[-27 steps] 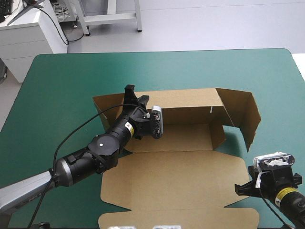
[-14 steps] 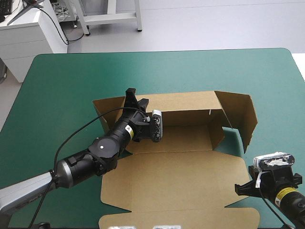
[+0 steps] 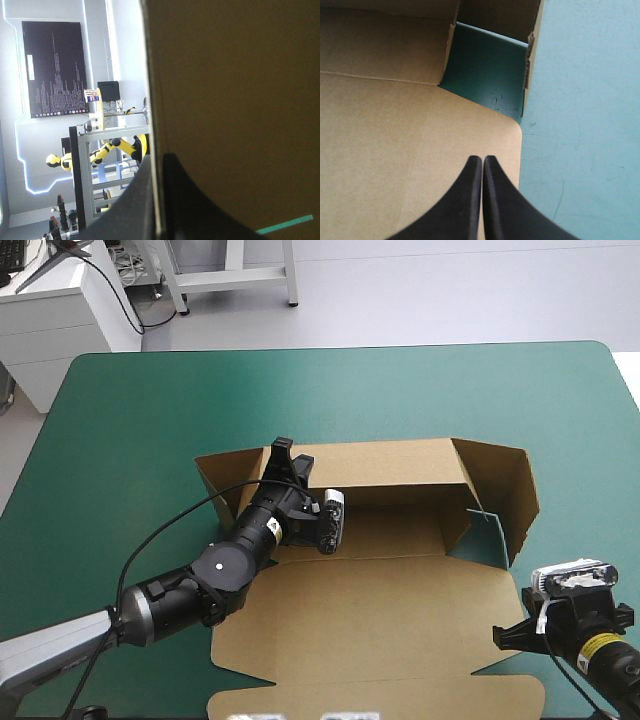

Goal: Fold the box

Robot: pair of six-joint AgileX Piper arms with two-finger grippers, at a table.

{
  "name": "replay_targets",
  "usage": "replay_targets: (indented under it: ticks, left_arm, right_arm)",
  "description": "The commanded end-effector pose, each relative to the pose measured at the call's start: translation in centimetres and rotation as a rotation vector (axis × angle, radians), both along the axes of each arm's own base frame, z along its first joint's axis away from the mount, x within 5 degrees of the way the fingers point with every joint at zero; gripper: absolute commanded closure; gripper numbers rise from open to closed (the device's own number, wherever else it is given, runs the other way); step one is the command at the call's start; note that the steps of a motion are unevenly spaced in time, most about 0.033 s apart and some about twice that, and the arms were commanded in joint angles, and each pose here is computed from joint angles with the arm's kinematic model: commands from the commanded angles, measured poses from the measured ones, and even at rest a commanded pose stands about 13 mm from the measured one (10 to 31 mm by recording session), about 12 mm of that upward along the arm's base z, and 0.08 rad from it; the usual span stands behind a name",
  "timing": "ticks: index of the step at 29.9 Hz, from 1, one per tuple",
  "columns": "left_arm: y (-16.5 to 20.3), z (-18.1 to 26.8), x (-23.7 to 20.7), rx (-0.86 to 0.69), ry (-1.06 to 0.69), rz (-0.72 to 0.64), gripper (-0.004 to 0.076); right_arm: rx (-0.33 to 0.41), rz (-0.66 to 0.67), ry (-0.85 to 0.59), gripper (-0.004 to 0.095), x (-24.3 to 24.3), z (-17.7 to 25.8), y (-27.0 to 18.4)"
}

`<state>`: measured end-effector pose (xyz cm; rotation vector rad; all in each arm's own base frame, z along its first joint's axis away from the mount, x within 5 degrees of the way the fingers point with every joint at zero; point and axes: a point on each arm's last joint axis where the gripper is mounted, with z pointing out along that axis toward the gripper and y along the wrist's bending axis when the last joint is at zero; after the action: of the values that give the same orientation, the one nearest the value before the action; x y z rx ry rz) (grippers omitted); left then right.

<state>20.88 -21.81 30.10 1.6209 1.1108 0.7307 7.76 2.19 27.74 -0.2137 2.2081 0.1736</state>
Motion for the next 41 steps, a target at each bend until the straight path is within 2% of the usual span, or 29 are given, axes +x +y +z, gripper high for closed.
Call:
replay_targets:
  ticks: [1,3,9,13,16,21,25,29,34,38,41]
  left_arm:
    - [0.2,1.8,-0.3,-0.031,-0.057,0.001,0.0732]
    - [0.2,1.8,-0.3,-0.034,-0.055,0.002,0.0732]
    - [0.1,1.8,-0.3,-0.036,-0.051,-0.007,0.0732]
    - [0.1,1.8,-0.3,-0.036,-0.051,-0.007,0.0732]
    - [0.1,1.8,-0.3,-0.036,-0.051,-0.007,0.0732]
    - [0.1,1.8,-0.3,-0.054,-0.042,-0.003,0.0732]
    - [0.1,1.8,-0.4,-0.057,-0.039,-0.008,0.0732]
    - [0.1,1.7,-0.4,-0.058,-0.038,-0.011,0.0732]
    - [0.1,1.7,-0.4,-0.058,-0.038,-0.011,0.0732]
    - [0.1,1.8,-0.4,-0.057,-0.039,-0.011,0.0732]
    - [0.1,1.8,-0.4,-0.056,-0.04,-0.012,0.0732]
  right_arm:
    - [0.007,0.012,-0.072,0.082,0.3,1.2,0.1]
    - [0.007,0.012,-0.072,0.0727,0.3,1.2,0.1]
    - [0.043,-0.008,-0.077,0.0334,0.4,1.5,0.1]
    - [0.095,-0.056,-0.103,0.0205,0.4,3.2,0.0]
    - [0.066,-0.123,-0.116,0.02,0.9,5.5,-0.5]
    - [-0.046,-0.248,-0.126,0.02,3.1,9.1,-1.0]
    - [-0.077,-0.273,-0.16,0.02,5.4,11.3,-0.2]
    - [-0.092,-0.266,-0.142,0.02,7.9,12.4,1.1]
    - [-0.15,-0.234,-0.117,0.02,11.0,13.3,2.7]
    - [-0.14,-0.197,-0.084,0.02,13.4,14.9,3.0]
    - [-0.099,-0.176,-0.042,0.02,15.6,15.7,2.1]
